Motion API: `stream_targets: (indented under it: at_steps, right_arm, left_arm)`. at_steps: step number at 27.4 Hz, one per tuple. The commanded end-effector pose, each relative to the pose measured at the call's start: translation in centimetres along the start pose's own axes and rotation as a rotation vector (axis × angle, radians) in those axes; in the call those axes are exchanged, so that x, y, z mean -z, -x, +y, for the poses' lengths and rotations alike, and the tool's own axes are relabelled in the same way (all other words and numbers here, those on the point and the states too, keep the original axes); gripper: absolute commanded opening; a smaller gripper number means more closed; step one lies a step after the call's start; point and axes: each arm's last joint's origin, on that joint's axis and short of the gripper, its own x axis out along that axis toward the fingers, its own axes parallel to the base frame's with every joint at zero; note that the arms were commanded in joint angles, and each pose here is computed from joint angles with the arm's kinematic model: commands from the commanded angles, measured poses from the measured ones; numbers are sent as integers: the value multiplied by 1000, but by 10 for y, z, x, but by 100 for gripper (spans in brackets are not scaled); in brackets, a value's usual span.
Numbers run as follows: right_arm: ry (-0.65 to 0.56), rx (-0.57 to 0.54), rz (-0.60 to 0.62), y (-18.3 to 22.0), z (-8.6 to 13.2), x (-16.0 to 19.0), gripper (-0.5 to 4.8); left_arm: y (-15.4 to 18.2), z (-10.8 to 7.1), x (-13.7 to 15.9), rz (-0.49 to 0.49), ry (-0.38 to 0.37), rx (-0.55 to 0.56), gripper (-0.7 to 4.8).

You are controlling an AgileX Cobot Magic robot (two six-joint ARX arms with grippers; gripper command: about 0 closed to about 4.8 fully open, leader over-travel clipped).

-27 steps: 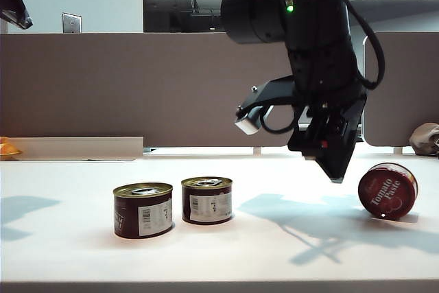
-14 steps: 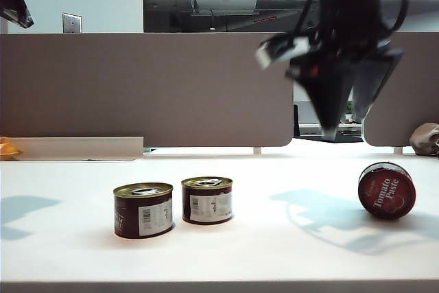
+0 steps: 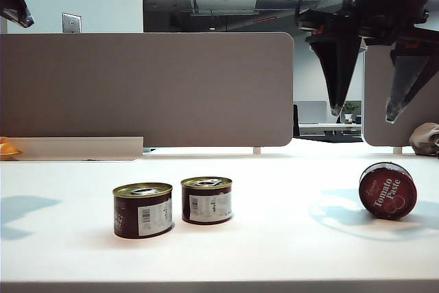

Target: Pick up the cans one by one and stack them together.

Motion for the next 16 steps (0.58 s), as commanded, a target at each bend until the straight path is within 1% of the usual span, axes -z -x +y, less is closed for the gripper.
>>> stream_targets:
  at_steps: [1,4,7,10,14,16]
  right_arm:
    - [-125,-14,-6,3,-3,-1,374]
    - [-247,-14,-5,2,-4,-2,374]
    - [-303,22,-15,2,-5,-1,379]
    - [-403,65,-11,0,-6,-1,380]
    - [-412,130,65,-19,-7,-4,381]
    - [-411,134,82,-25,-6,-5,382]
  left_arm:
    - [2,0,-1,-15,-8,3,-6]
    - [3,-1,-1,-16,-8,4,-6]
    - [7,-2,-1,-33,-14,1,-6]
    - [13,-4,0,-57,-22,-3,-6]
    - [18,-7,1,-72,-20,4,-6]
    - [22,-8,1,-88,-26,1,-6]
